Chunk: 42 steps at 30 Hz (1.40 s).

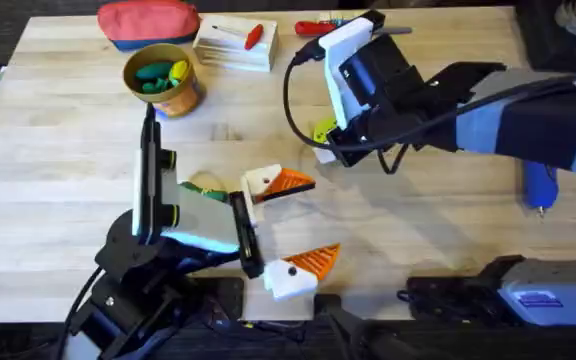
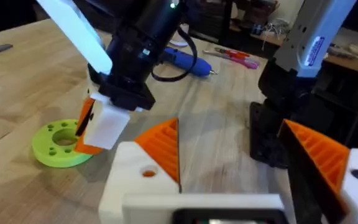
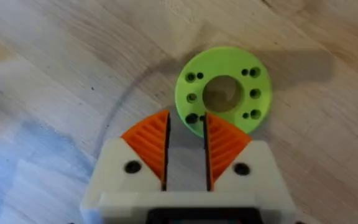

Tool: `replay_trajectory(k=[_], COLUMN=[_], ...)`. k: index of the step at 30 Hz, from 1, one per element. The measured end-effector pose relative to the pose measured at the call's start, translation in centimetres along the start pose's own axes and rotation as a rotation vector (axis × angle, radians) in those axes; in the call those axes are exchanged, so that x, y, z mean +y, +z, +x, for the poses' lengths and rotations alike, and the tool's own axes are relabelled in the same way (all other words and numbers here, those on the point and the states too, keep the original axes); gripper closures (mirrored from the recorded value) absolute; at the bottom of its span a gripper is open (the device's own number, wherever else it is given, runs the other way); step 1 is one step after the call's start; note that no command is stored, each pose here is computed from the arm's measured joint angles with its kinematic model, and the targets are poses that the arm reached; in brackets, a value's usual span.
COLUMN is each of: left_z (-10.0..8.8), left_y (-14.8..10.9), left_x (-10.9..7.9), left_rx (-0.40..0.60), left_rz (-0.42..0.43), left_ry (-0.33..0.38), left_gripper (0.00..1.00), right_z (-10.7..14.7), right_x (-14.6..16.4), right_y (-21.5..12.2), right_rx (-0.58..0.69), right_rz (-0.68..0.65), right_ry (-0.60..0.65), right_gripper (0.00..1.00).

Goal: Pick up the gripper from the table and insert it into the empty holder that is missing its gripper. Then pick up a screw, insert it into the mounting hole, and use the screwdriver to tighten it. Finally, clean up the table by picking up the vegetable and placing it into the bucket.

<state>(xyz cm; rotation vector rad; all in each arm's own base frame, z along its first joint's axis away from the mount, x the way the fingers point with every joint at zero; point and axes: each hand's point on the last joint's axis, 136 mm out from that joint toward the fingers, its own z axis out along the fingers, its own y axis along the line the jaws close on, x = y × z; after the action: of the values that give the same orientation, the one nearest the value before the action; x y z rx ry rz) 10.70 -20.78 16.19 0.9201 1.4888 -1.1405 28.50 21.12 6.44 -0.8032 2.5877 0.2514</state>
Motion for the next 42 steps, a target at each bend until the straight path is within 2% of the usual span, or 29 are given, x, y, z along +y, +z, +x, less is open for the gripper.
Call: replay_trajectory(k=[8, 27, 32, 35, 39, 42], left_z=[0.00, 0.00, 0.00, 0.00, 0.00, 0.00], left_y=[0.00, 0.00, 0.00, 0.00, 0.00, 0.00], left_x=[0.00, 0.00, 0.00, 0.00, 0.00, 0.00], left_rx=[0.000, 0.000, 0.000, 0.000, 0.000, 0.000], left_rz=[0.000, 0.000, 0.000, 0.000, 0.000, 0.000], left_ry=[0.000, 0.000, 0.000, 0.000, 0.000, 0.000], left_gripper=[0.014, 0.013, 0.016, 0.015, 0.015, 0.015], right_z=[-0.46, -0.02, 0.20, 0.14, 0.11, 0.11], right_x=[-0.76, -0.05, -0.28, -0.34, -0.39, -0.39], right_y=[-0.02, 0.49, 0.87, 0.86, 0.85, 0.85], right_rx=[-0.019, 0.002, 0.014, 0.013, 0.011, 0.011], right_rz=[0.044, 0.039, 0.050, 0.054, 0.057, 0.057], right_ry=[0.004, -0.017, -0.016, -0.015, -0.016, -0.016], right_gripper=[0.701, 0.717, 0.759, 0.878, 0.984, 0.996])
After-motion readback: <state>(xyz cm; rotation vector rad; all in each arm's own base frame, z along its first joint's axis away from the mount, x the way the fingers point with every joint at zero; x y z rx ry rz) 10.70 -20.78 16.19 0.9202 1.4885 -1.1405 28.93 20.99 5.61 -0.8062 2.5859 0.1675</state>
